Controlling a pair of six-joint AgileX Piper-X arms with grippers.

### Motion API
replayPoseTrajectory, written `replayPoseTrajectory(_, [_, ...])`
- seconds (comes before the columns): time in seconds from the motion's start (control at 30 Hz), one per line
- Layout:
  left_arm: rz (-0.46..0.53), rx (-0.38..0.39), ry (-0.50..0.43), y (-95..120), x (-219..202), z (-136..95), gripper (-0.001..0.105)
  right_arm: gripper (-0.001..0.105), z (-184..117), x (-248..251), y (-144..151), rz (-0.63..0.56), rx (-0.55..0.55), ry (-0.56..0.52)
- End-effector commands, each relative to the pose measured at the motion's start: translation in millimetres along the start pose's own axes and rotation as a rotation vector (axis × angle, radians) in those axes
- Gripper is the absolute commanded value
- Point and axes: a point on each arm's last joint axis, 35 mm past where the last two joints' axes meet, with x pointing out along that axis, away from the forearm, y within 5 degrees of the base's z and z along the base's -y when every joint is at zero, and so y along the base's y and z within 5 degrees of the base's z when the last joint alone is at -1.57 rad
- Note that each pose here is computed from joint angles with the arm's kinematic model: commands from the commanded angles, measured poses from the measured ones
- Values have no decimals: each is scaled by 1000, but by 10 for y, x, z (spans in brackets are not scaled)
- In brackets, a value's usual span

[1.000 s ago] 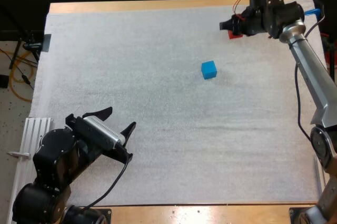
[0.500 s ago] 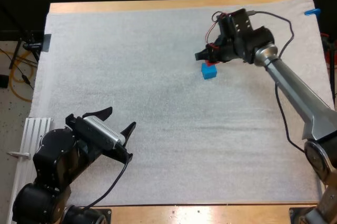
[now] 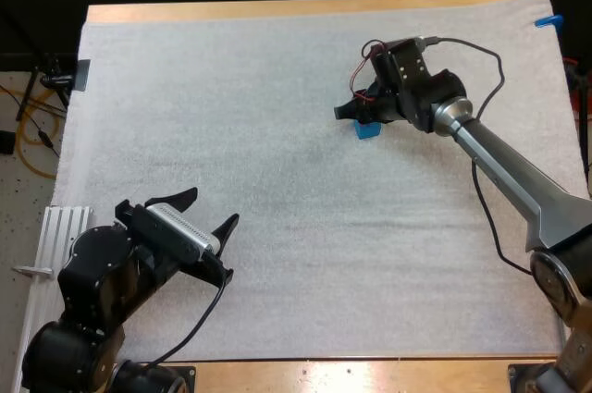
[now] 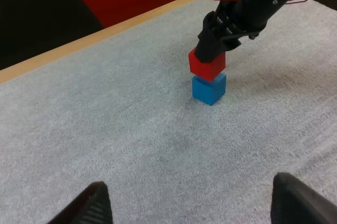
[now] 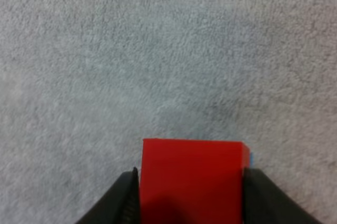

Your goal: Stack red cube on blue cube

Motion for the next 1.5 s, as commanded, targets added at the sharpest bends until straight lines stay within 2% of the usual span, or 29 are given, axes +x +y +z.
replayPoseTrajectory(0.0, [-4, -5, -15, -14, -23, 30, 63, 38, 50, -77, -25, -22, 13, -32])
replayPoseTrajectory(1.23, [-4, -3, -15, -14, -23, 30, 63, 38, -10, 32, -10, 6, 42, 5])
replayPoseTrajectory(1.4, [-4, -3, -15, -14, -23, 30, 63, 58, -44, 31, -9, 2, 42, 37])
replayPoseTrajectory(1.47, [-4, -3, -15, -14, -23, 30, 63, 60, -45, 31, -9, 2, 40, 38])
